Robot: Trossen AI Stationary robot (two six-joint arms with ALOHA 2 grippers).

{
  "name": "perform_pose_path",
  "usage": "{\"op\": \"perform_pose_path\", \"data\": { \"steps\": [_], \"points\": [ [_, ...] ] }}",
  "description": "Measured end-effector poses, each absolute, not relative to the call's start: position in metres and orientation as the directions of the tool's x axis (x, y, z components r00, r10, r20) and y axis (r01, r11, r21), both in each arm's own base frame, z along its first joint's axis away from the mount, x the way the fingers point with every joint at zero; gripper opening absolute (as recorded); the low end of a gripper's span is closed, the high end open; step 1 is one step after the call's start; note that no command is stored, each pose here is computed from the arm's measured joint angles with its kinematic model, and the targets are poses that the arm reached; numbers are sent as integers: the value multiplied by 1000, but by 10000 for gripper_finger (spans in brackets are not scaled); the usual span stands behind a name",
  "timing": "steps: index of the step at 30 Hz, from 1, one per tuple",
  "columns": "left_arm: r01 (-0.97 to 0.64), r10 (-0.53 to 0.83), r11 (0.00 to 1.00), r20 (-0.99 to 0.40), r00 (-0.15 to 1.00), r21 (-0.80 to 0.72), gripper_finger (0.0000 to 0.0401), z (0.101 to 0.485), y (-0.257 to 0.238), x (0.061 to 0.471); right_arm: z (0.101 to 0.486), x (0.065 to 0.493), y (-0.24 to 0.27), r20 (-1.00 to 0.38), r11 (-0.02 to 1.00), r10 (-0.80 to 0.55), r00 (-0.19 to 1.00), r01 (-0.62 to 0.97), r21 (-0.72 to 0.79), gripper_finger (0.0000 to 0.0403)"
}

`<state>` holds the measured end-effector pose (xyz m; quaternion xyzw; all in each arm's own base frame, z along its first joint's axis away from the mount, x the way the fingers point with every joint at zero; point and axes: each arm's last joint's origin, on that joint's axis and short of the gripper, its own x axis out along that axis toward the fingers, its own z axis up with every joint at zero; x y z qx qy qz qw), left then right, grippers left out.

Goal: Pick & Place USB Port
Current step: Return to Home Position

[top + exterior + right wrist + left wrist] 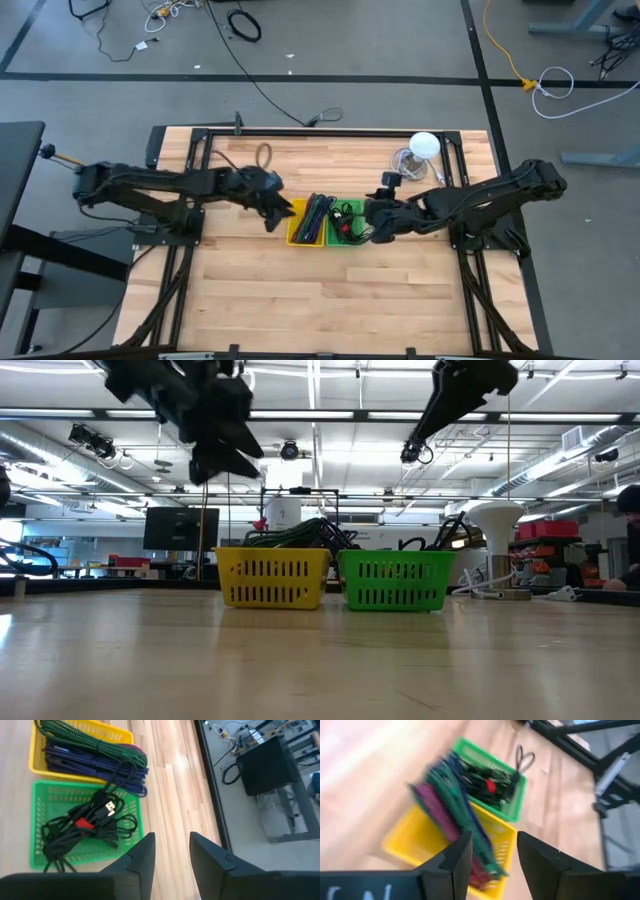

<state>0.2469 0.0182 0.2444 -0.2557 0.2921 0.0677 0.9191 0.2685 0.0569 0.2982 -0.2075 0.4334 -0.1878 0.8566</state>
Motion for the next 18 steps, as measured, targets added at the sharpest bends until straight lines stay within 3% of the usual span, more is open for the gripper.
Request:
{"op": "perform_pose_path", "data": {
  "steps": [3,9,18],
  "points": [
    [-269,46,902,-543,839,-339,161,262,19,227,300,249,52,-657,868,-474,587,183,-463,112],
    [-150,42,970,-473,880,-192,161,288,8,191,299,199,41,-571,948,-314,759,218,-232,82],
    [-155,148,988,-271,951,-4,161,298,0,129,278,139,29,-221,994,-96,971,103,22,40]
  ]
}}
